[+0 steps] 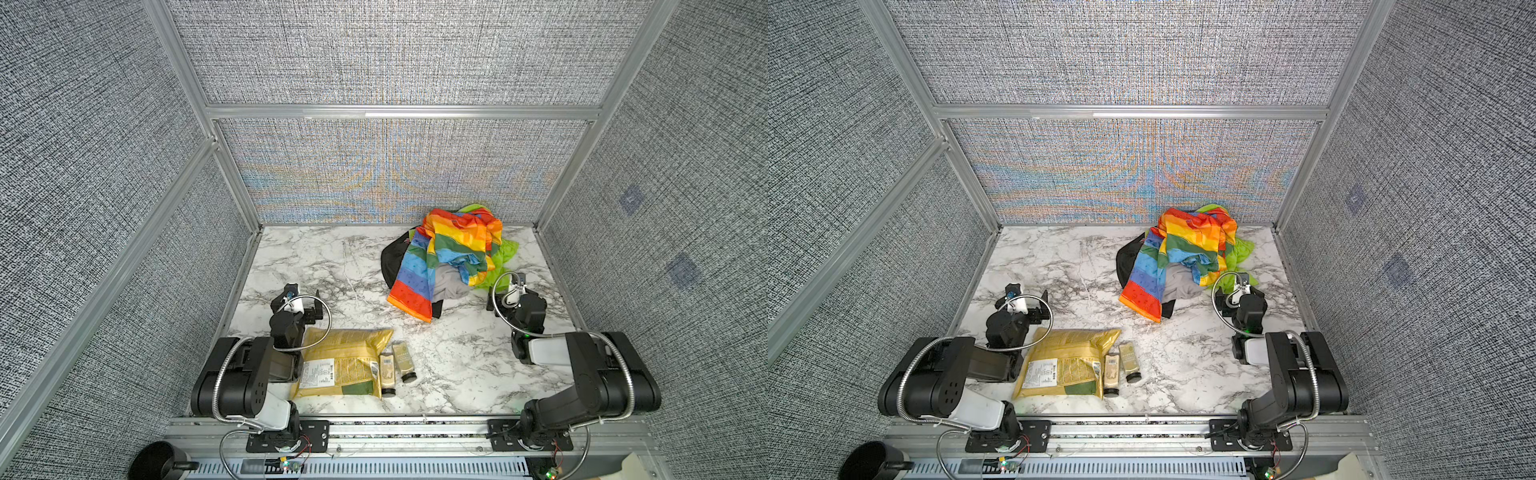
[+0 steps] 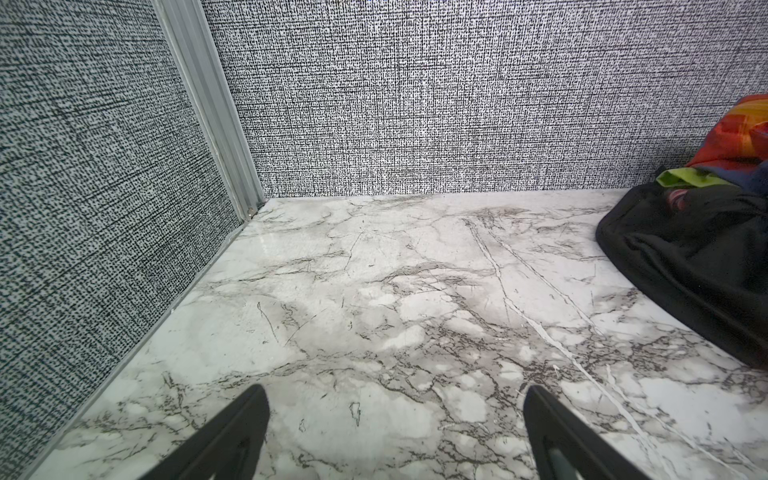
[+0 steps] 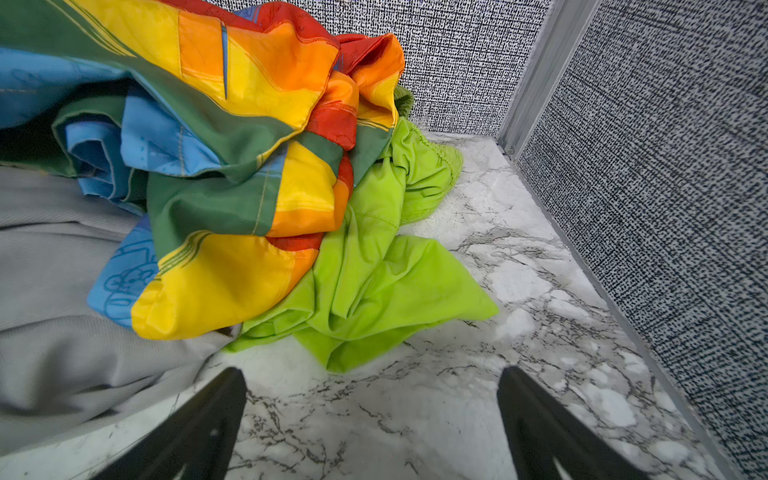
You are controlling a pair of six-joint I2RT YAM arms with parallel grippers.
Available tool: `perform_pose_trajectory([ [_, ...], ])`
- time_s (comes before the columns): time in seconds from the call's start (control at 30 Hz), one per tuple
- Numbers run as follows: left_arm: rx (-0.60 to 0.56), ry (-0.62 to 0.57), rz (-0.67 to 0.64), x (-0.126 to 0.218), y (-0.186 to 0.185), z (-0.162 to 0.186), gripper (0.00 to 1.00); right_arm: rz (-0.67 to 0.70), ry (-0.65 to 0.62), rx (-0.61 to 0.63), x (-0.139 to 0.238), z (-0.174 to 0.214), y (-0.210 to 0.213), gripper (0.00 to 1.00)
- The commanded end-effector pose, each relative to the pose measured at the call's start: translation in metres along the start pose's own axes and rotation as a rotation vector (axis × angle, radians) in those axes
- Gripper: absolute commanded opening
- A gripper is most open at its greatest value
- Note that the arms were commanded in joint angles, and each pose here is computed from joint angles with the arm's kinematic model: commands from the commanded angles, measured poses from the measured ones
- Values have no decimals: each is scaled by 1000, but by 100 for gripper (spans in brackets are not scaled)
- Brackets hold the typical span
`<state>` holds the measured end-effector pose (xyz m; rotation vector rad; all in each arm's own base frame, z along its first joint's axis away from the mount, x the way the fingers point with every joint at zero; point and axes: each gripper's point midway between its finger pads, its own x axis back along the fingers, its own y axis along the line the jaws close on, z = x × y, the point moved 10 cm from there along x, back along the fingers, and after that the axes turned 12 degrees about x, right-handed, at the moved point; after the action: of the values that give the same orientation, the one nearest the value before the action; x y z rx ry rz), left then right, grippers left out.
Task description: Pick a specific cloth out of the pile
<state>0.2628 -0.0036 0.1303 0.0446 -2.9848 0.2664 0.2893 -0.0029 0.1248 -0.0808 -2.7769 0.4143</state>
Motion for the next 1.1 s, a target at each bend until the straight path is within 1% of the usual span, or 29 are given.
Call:
perform_pose_trajectory([
  [0.0, -5, -43, 10, 0, -1, -7, 99, 6, -27, -4, 0, -5, -1, 99],
  [0.17, -4, -63, 1, 4, 0, -7, 99, 4, -35, -9, 2, -5, -1, 99],
  [0.27, 8, -105, -16, 15, 1, -13, 99, 24, -44, -17, 8, -12, -5, 99],
  [0.33, 3, -98, -24, 13, -1, -20, 99, 34, -27, -24, 12, -20, -9, 99],
  [0.43, -10, -57, -51, 5, -7, -39, 99, 37, -25, -55, 22, -37, -15, 99],
  [0.5, 46, -67, -81, 3, -11, -60, 99, 42, -27, -103, 30, -51, -20, 99],
  [0.6, 123, -70, -58, -2, -20, -95, 99, 9, -64, -131, 42, -75, -21, 99],
  [0.67, 177, -59, -6, -7, -30, -119, 99, 9, -61, -177, 49, -93, -22, 99],
  [0.77, 228, -11, 137, -16, -51, -149, 99, -50, -38, -229, 58, -120, -18, 99],
  [0.87, 266, 32, 259, -22, -74, -173, 99, -121, -4, -265, 63, -141, -6, 99],
  [1.0, 272, 86, 482, -32, -102, -196, 99, -218, 49, -260, 65, -157, 23, 99],
  [1.07, 260, 148, 547, -43, -114, -200, 99, -283, 67, -252, 64, -159, 41, 99],
])
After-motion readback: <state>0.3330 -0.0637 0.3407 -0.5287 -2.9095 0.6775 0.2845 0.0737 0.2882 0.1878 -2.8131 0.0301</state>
